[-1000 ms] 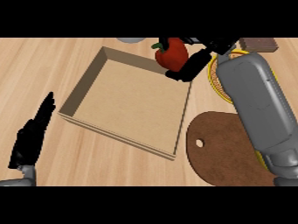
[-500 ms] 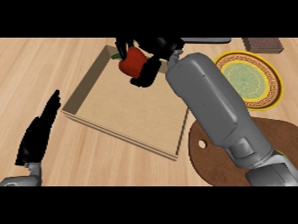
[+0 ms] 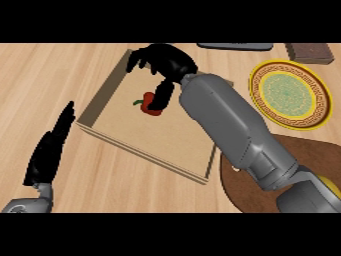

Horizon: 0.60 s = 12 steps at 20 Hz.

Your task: Pick the bell pepper from the cutting board and place it in the cardboard box

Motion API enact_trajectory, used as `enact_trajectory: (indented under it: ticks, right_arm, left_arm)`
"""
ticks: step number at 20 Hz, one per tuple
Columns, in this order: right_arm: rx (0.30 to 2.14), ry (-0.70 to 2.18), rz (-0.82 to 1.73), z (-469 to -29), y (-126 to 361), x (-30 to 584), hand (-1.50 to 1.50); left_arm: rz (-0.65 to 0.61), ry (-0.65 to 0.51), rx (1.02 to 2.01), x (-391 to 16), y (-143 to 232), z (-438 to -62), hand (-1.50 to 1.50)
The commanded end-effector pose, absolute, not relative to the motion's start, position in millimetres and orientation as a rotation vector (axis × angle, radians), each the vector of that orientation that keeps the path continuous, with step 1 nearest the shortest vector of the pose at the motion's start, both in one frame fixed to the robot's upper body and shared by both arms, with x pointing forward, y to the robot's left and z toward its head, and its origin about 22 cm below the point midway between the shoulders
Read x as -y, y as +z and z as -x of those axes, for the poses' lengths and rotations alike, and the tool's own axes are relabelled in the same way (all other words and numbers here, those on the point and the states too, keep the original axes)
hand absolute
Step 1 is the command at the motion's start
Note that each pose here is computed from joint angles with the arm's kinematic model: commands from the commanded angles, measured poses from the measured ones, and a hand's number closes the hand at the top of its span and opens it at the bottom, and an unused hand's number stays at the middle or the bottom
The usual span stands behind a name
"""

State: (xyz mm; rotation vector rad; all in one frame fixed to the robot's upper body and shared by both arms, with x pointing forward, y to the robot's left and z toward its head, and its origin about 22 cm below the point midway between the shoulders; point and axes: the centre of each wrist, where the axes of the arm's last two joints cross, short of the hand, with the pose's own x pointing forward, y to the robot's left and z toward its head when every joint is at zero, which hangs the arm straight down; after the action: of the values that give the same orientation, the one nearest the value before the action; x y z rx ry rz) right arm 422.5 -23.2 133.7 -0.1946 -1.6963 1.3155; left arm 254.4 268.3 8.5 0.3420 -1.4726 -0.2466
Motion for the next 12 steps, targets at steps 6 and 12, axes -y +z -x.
enact_trajectory:
  ticks: [6, 12]
  right_arm:
    - [1.768, 1.040, 0.053, -419.8, 121.9, 23.6, -1.50]
    - [1.820, 0.646, -0.058, -435.1, 137.3, 38.7, -1.50]
  left_arm:
    - [-0.307, -0.266, 1.478, -258.6, 5.7, -261.5, 0.00]
    - [-0.350, -0.259, 1.492, -267.9, 15.5, -262.0, 0.00]
